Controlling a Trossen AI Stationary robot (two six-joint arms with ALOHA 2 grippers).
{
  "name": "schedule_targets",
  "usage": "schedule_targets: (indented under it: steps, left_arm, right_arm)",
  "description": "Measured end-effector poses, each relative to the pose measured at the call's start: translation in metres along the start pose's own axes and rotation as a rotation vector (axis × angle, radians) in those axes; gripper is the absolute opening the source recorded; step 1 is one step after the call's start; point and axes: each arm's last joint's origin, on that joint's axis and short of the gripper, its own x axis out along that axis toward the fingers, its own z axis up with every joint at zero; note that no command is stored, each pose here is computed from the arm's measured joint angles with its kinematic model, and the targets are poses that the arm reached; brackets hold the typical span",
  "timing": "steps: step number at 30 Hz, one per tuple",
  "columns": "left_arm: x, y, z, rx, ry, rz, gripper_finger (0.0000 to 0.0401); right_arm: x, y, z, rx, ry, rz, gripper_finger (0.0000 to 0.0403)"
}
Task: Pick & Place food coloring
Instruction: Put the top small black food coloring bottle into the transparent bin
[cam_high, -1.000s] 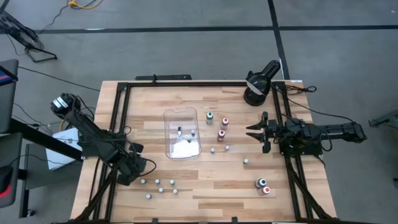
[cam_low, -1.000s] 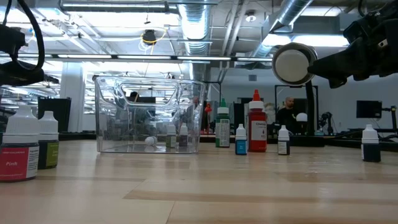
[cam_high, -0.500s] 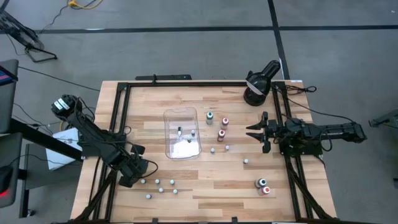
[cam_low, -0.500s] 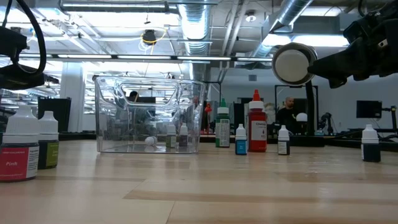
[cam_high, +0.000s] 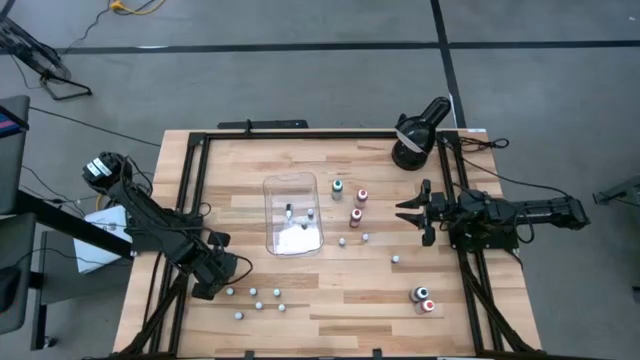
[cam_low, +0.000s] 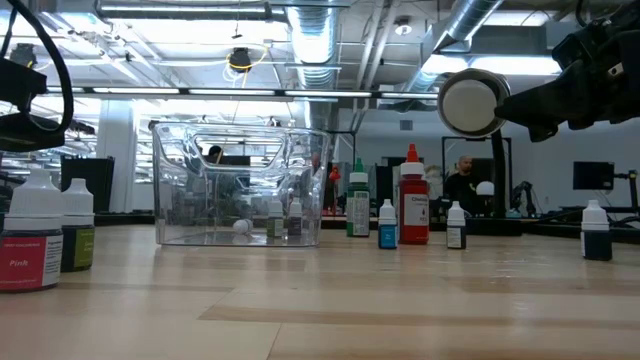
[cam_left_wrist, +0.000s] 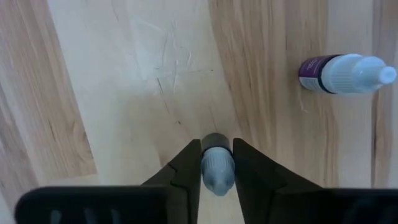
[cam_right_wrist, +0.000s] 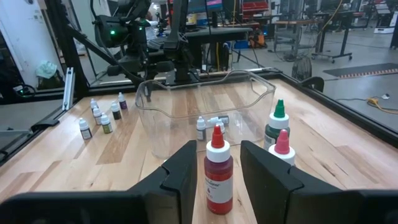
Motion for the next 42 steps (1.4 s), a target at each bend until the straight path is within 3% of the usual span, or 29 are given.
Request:
schedule_targets:
  steps: [9, 21, 27, 33, 42]
  left_arm:
    - [-0.002, 0.001, 0.003, -0.058, -0.013, -0.018, 0.0065]
    - [-0.025, 0.020, 0.009, -0.171, -0.151, -0.070, 0.0060]
    - [-0.041, 0.036, 0.011, -0.280, -0.275, -0.073, 0.0061]
    - [-0.059, 0.051, 0.020, -0.397, -0.445, -0.024, 0.0065]
    - [-0.103, 0.077, 0.052, -0.409, -0.612, 0.118, 0.0061]
  right_arm:
    - [0.000, 0.000, 0.000, 0.000, 0.000, 0.000, 0.0113]
    - [0.000, 0.000, 0.000, 0.000, -0.001, 0.000, 0.0113]
    - [0.000, 0.000, 0.000, 0.000, 0.000, 0.000, 0.0113]
    - [0.000, 0.000, 0.000, 0.000, 0.000, 0.000, 0.0113]
    - [0.000, 0.000, 0.000, 0.000, -0.001, 0.000, 0.0113]
